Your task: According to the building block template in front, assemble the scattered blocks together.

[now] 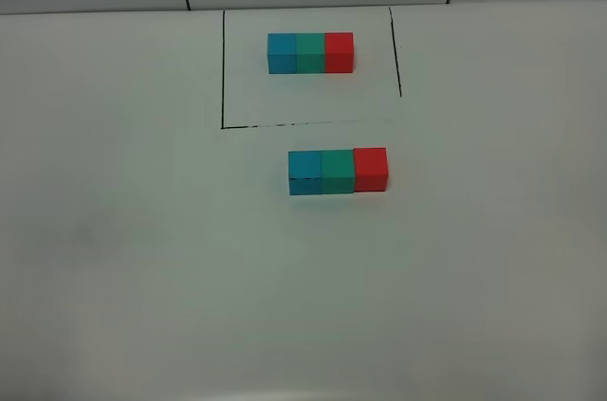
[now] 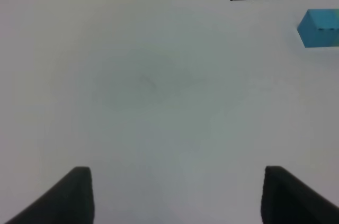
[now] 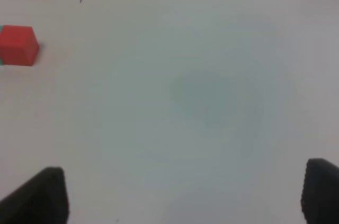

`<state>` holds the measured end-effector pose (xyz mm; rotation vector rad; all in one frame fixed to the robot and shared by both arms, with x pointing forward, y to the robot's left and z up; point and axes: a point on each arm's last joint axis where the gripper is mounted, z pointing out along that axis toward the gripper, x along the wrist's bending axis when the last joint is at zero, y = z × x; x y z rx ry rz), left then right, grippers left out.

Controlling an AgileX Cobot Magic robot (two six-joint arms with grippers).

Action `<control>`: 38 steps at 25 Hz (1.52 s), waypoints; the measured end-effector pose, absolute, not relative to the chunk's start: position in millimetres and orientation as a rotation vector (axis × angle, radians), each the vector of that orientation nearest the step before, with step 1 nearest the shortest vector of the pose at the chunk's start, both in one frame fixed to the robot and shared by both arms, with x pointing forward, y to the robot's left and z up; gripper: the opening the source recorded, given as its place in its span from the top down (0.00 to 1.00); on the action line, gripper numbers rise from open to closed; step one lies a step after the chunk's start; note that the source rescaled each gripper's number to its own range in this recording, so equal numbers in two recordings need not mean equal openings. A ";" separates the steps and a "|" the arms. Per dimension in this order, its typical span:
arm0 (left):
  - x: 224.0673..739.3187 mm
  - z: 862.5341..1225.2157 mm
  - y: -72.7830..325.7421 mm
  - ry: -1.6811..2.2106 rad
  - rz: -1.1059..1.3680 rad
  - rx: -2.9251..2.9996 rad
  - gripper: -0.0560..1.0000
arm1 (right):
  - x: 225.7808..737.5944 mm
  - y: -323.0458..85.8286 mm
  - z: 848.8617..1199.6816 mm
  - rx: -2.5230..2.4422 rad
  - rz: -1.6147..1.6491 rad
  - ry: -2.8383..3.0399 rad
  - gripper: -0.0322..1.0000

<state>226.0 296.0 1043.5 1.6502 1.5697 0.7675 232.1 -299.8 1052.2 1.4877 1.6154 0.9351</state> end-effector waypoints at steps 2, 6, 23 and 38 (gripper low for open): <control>226.0 1043.5 296.0 1.570 0.767 1.650 0.38 | 232.1 -299.7 1052.2 1.495 0.929 1.606 0.07; 226.0 1043.5 296.0 1.570 0.767 1.650 0.38 | 232.1 -299.4 1052.2 1.522 0.906 1.569 0.07; 226.0 1043.5 296.0 1.570 0.767 1.650 0.38 | 232.1 -299.6 1052.3 1.505 0.921 1.591 0.07; 226.0 1043.5 296.0 1.570 0.767 1.650 0.38 | 232.1 -299.5 1052.3 1.514 0.914 1.580 0.07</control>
